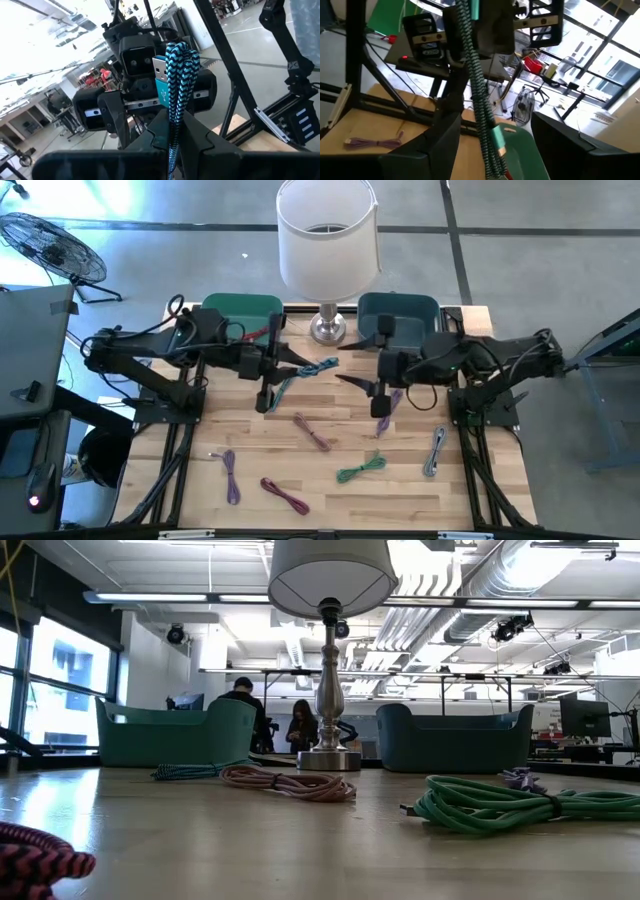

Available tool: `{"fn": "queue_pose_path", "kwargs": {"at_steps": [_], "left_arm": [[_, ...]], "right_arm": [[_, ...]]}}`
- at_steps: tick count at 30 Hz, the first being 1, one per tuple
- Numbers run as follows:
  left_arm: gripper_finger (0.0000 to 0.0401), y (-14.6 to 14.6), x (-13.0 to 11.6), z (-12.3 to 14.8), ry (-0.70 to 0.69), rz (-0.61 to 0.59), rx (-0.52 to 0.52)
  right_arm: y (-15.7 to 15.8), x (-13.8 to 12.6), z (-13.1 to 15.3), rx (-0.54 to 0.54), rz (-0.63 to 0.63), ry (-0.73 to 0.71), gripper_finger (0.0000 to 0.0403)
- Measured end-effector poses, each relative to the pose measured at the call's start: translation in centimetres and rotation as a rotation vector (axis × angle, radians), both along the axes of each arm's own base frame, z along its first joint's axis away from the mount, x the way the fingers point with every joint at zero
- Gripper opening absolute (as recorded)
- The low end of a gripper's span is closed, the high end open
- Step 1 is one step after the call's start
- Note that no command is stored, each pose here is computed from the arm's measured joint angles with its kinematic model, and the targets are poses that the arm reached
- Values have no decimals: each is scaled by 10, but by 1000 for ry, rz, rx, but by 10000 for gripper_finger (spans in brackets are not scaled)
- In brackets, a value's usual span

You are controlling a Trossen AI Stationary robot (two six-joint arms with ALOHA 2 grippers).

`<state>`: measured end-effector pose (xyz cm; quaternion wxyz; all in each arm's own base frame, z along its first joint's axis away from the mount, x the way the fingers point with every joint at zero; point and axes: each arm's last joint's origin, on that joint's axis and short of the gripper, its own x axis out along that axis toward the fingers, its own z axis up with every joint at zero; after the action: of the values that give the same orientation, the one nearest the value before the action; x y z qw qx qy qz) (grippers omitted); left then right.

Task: Pick & Place USB Port
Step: Put the left blue and black charger cable into the blue bin

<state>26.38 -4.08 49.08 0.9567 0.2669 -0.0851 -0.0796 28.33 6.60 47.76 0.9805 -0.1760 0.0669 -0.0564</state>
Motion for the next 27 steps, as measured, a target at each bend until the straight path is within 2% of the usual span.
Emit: {"fn": "queue_pose_path", "kwargs": {"at_steps": [9,18,27], "left_arm": [[13,0,0,1,-14,6,22],[13,1,0,1,-17,35,26],[13,0,5,-2,-3,39,24]], "right_arm": [[-6,2,0,80,48,-1,236],[-11,10,-3,64,82,-3,236],[-18,29,-12,67,125,6,236]]}}
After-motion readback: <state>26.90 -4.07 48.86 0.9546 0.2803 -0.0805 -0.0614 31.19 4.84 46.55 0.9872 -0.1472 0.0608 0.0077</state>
